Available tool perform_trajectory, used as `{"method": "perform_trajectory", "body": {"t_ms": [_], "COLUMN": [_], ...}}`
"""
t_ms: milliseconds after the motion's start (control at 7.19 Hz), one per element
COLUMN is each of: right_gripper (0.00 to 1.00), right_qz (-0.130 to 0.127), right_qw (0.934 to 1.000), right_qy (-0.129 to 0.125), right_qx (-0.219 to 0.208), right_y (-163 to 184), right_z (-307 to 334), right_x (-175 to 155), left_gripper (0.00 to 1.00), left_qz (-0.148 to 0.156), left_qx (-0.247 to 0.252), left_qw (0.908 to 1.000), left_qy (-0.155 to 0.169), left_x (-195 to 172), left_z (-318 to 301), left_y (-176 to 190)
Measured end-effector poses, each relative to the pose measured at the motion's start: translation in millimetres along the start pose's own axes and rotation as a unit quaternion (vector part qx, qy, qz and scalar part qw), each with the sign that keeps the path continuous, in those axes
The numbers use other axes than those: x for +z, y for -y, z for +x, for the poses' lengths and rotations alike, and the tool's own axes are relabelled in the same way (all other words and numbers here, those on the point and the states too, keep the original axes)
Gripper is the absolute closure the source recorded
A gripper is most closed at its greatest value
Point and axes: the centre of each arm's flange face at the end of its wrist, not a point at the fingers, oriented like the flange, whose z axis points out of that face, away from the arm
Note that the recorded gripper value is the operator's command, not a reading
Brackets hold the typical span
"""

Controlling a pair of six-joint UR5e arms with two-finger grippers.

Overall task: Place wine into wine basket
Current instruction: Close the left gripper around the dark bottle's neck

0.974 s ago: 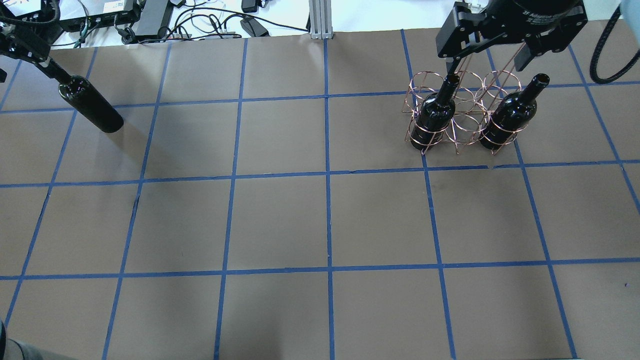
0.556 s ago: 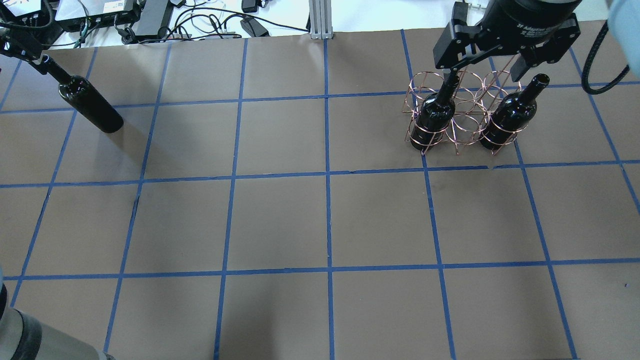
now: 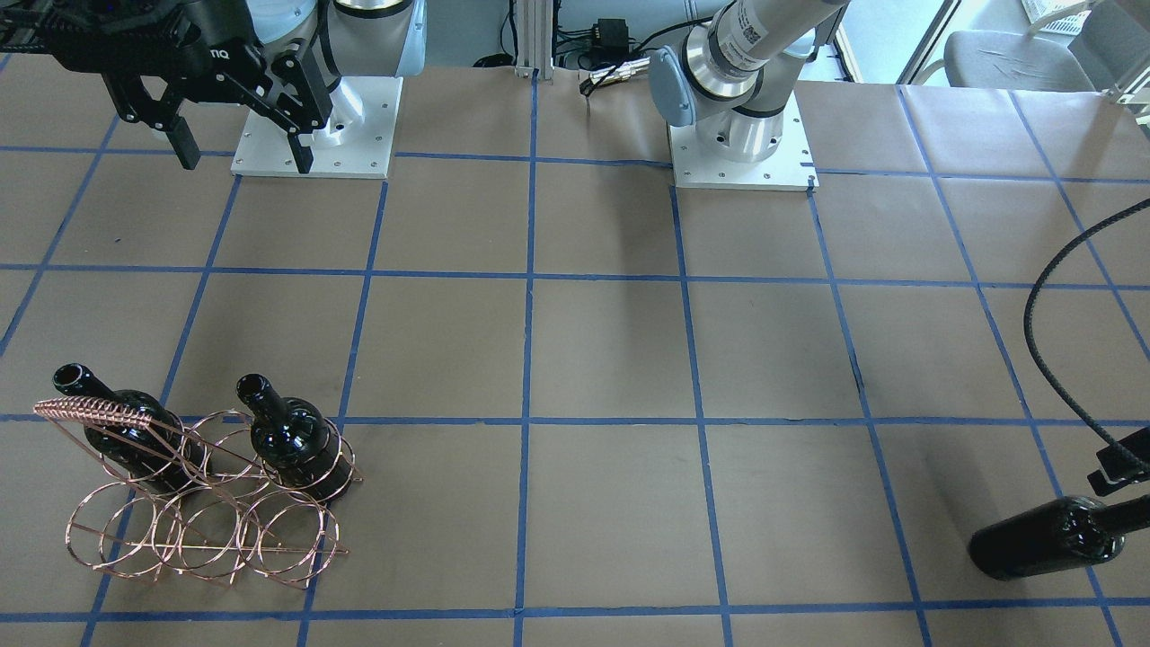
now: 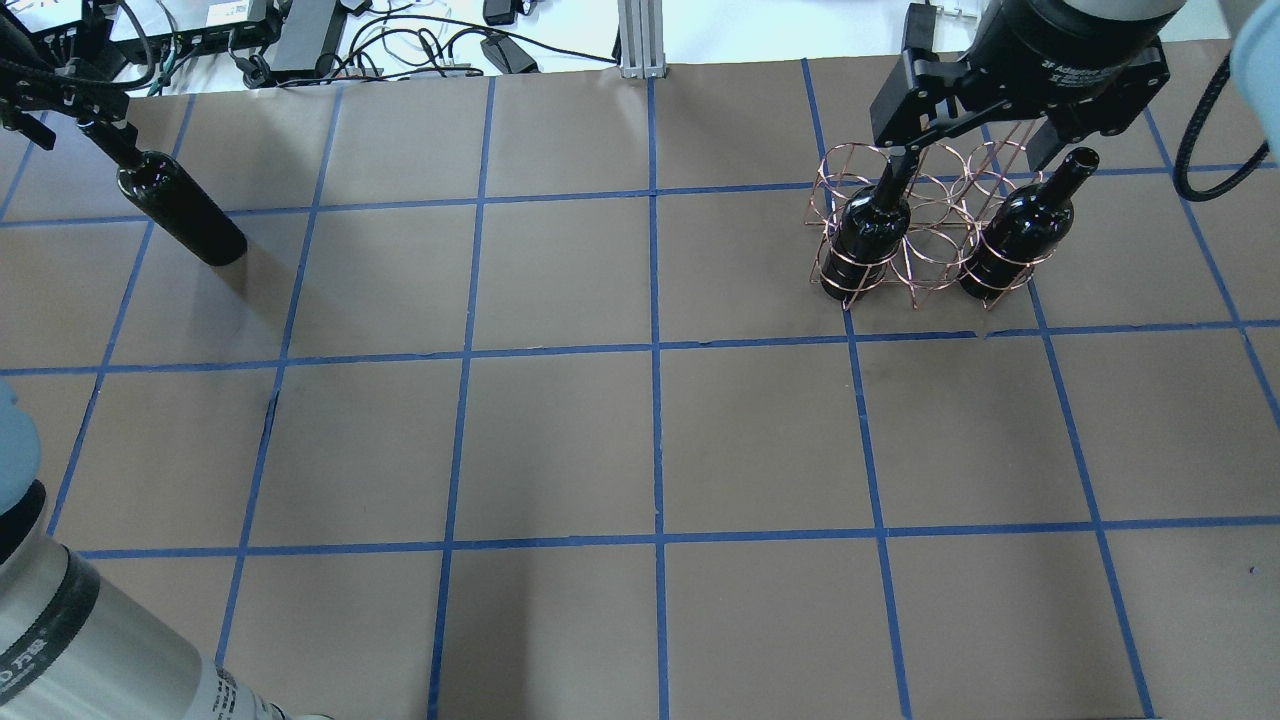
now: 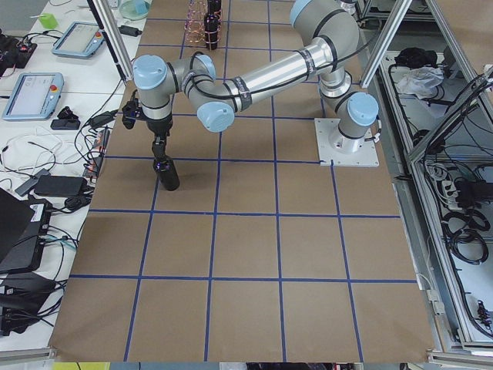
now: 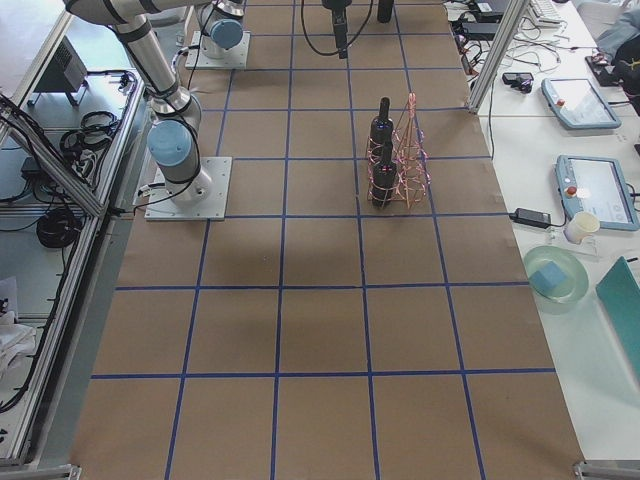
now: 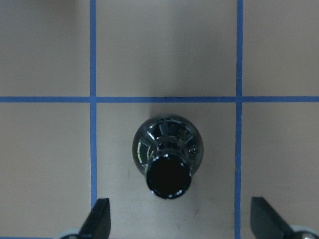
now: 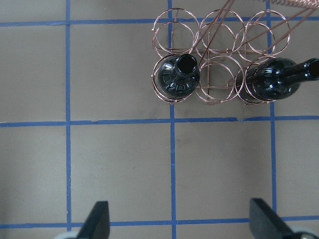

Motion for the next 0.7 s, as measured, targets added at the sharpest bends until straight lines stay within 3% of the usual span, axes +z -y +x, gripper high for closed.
{"method": "perform_trajectory", "body": {"t_ms": [695], "right_gripper": [0.00], "right_qz": [-0.014], "right_qw": [0.9999], "right_qy": [-0.003], "right_qx": [-0.005], "right_y": [-4.4], "right_z": [0.5], "right_x": [1.5], "left_gripper": [0.05], "left_qz": [0.011], "left_qx": [-0.020], "left_qw": [0.9997], "left_qy": [-0.011], "left_x": [20.2], "left_z": [-1.7], "left_y": [9.1]}}
